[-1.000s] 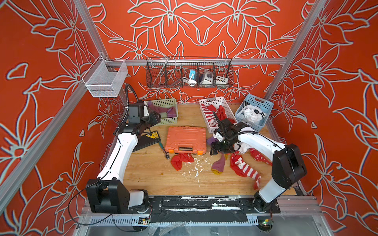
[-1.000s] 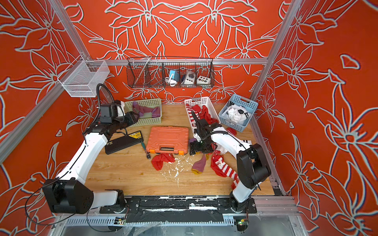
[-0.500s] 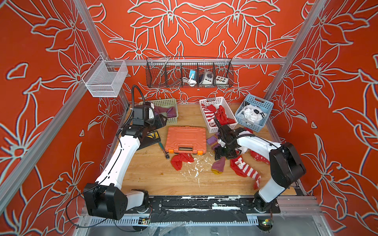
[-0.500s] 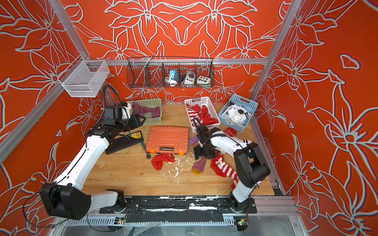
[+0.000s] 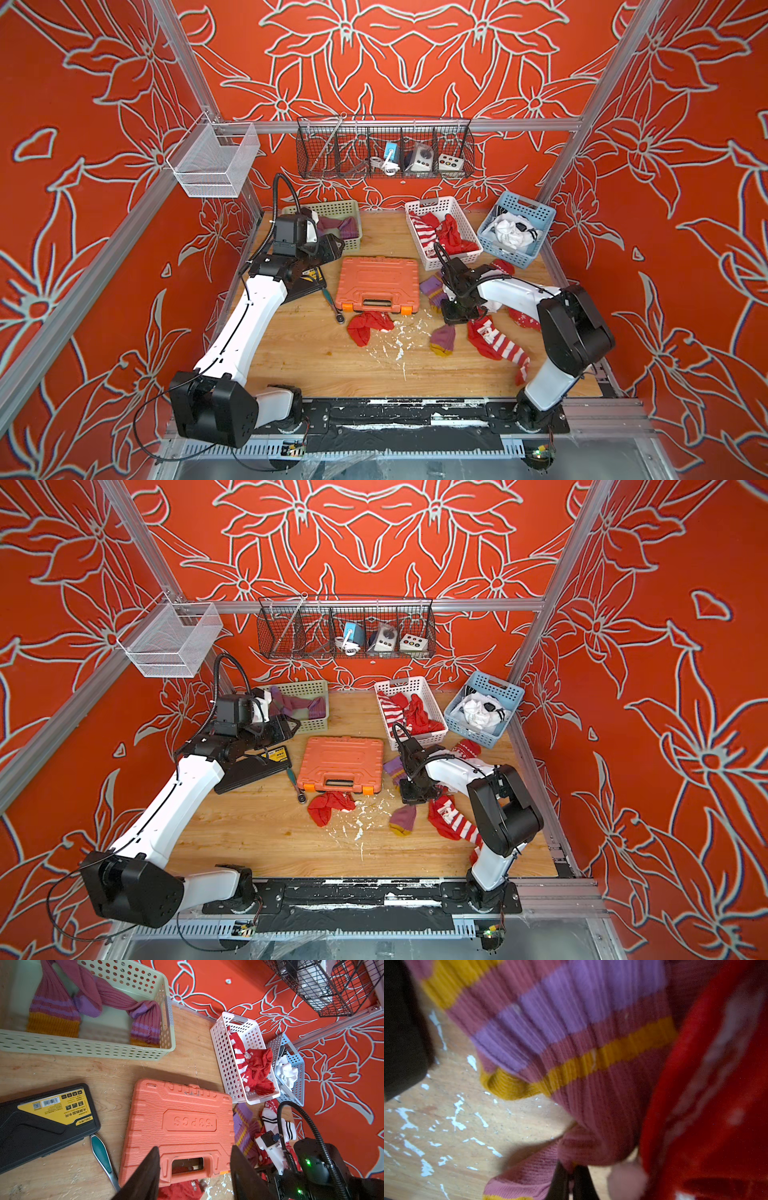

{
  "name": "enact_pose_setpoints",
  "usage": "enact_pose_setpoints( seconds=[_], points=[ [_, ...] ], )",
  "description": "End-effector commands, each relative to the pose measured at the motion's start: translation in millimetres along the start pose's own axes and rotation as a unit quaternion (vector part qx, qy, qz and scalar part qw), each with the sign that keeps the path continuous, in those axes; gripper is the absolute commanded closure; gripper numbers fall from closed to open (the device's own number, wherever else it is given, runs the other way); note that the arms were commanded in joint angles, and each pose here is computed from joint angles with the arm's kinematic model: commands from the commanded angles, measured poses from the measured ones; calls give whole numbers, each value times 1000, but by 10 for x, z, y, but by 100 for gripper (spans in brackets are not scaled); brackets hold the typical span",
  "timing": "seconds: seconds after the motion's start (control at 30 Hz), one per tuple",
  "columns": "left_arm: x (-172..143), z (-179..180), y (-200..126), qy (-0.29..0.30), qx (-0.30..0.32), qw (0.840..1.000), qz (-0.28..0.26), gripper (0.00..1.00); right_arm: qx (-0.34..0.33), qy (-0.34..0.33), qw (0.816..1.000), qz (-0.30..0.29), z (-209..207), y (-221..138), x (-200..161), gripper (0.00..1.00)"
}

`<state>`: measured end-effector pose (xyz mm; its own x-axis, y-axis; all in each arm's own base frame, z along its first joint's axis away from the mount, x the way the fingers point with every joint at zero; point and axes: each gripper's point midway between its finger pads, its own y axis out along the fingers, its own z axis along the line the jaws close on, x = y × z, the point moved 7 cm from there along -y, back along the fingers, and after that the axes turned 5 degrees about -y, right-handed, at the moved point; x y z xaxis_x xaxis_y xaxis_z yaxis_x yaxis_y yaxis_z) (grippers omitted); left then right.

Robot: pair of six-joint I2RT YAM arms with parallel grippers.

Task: Sort the socks into the basket by color
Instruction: Pick up the sock from the center of the board, then place the sock in the bin.

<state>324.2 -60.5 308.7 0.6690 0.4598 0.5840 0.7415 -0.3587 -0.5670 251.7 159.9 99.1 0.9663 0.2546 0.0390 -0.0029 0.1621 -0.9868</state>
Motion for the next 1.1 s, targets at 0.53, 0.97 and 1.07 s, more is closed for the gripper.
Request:
enact_pose_setpoints(
  seconds=[0.53,0.97,1.07],
  points=[
    [-281,-853,-72,150,-176,971,54,44,115,-173,949,-238,449,-1688,-182,100],
    [-674,-1486,-224,187,-348,914,94,37,185,-231,879,-374,706,-2493,-139,100],
    [-772,-1547,-289,197,-362,906,95,34,200,-235,870,-385,755,-2604,-114,100]
  ],
)
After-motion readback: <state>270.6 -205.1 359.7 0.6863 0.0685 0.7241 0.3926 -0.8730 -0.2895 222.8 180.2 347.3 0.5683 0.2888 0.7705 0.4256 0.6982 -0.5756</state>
